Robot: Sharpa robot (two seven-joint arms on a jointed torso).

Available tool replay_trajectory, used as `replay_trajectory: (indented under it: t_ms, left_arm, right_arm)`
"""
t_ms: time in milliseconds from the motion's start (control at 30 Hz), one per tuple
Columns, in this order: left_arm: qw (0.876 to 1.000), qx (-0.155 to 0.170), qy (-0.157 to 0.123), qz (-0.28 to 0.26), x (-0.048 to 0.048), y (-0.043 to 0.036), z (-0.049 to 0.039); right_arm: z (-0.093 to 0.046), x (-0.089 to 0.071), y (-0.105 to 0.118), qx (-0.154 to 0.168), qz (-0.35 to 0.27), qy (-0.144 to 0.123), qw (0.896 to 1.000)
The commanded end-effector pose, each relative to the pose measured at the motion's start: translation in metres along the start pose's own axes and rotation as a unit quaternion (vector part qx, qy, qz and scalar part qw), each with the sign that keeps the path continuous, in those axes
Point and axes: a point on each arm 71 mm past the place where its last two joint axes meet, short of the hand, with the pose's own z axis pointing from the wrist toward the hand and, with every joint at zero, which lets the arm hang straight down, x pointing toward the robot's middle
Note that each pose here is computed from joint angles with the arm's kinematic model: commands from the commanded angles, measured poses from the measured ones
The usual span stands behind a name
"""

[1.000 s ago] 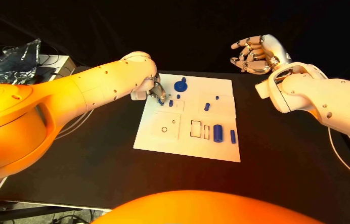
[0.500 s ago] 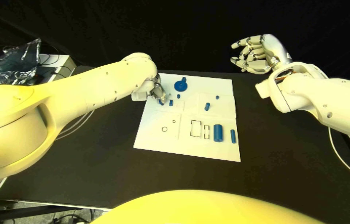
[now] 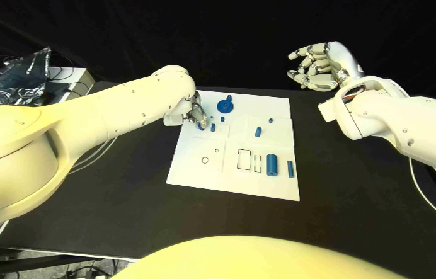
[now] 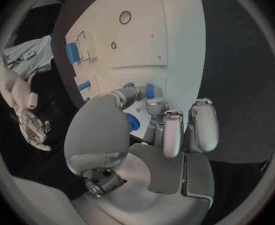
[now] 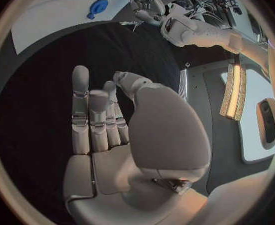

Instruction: Assemble the parts on the task board

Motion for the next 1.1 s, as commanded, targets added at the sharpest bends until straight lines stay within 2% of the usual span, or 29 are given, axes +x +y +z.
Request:
replay_trajectory:
  t_ms: [33,1100]
  left_arm:
    - [1.0,0.005,0.009,0.009,0.0035,-0.0009,0.0009]
    - [1.0,0.007,0.011,0.018,0.0035,0.0003,0.0011]
  right_arm:
    - [0.0004,0.0001,0.0014,-0.008,0.0,0.002,1.0]
    - [0.0005,0.0003,0.0014,-0.009,0.001,0.004,1.0]
